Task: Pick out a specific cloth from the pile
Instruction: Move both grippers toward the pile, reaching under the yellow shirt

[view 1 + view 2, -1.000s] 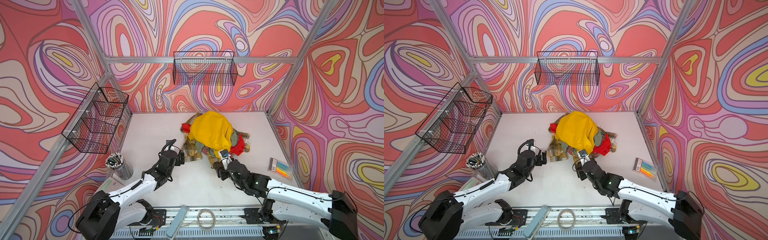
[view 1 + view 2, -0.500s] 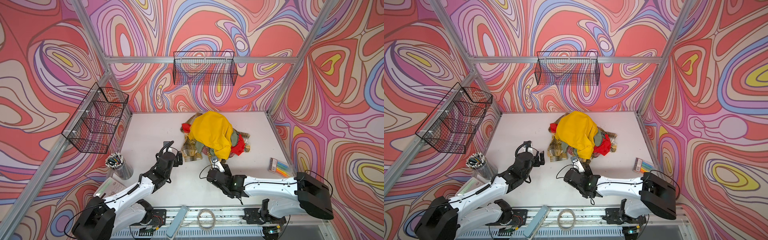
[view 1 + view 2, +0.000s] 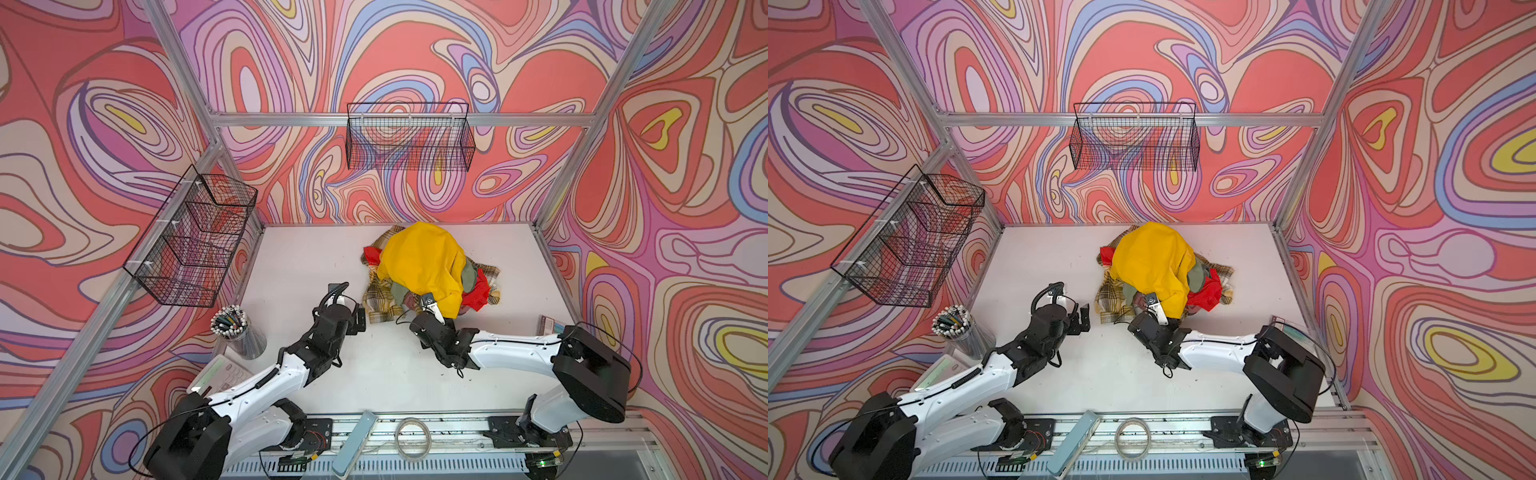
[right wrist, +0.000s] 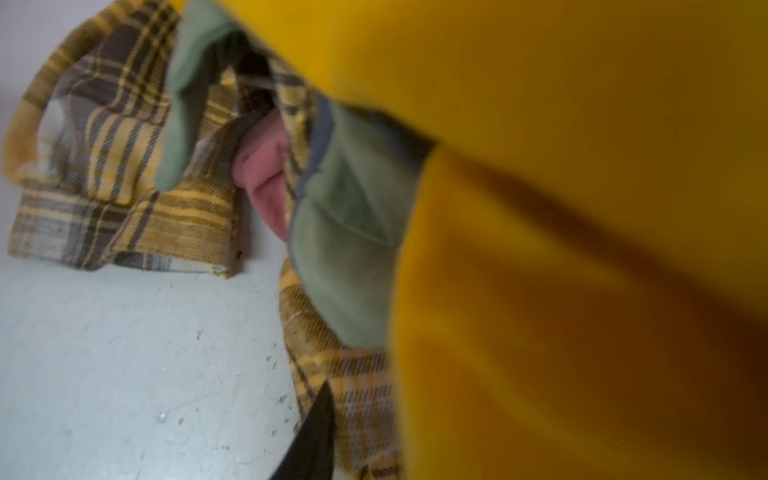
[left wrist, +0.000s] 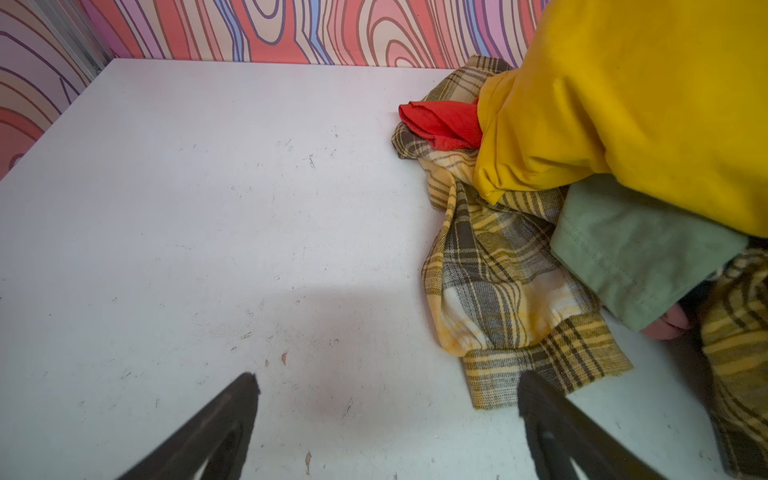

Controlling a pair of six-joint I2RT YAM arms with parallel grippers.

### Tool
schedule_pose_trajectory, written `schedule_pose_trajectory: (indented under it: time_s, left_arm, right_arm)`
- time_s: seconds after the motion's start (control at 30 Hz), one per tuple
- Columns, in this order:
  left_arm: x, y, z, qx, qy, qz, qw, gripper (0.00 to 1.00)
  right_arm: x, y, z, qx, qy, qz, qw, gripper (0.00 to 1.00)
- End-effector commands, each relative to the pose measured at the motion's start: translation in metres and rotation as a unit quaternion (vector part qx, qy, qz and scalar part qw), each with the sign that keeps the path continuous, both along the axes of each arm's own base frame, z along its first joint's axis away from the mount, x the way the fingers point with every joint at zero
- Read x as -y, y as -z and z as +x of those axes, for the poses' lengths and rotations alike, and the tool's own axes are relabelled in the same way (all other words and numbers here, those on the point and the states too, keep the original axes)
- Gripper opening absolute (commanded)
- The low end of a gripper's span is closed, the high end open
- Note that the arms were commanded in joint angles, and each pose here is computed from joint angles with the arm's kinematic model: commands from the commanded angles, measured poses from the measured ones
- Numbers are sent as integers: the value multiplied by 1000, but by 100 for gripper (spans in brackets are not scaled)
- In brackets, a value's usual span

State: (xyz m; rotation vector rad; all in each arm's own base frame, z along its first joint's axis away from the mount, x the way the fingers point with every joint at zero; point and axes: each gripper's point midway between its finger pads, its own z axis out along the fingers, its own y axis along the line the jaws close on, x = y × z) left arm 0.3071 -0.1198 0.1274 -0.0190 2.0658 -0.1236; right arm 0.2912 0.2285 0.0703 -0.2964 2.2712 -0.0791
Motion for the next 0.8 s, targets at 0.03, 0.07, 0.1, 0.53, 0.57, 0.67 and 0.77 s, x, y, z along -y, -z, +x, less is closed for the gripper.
schedule_pose_trajectory:
  time_s: [0.03,0.07,0.1,0.53,0.57,0.67,0.77]
  left_arm:
    - [1,2,-3,-12,8,13,1000,100]
    - [2,2,-3,-13,13,14,1000,99]
    - [5,1,-2,-17,22,17,999,99]
    - [66,-11,-3,-36,141,25,989,94]
    - [78,-13,-6,-38,171,13,985,94]
    - [122,-24,-19,-50,274,-49,959,93]
    - [154,-34,-29,-70,337,-97,934,90]
  right_arm:
    - [-12,-13,4,7,-12,33,999,11]
    - [-13,-17,4,9,-13,40,999,8]
    - [-13,-21,3,10,-13,49,999,3]
    - [-12,-93,-13,49,-28,174,983,0]
    - [-13,-97,-13,52,-31,179,982,0]
    - [-13,-110,-13,63,-31,198,978,0]
    - [-18,-119,-13,69,-37,221,972,0]
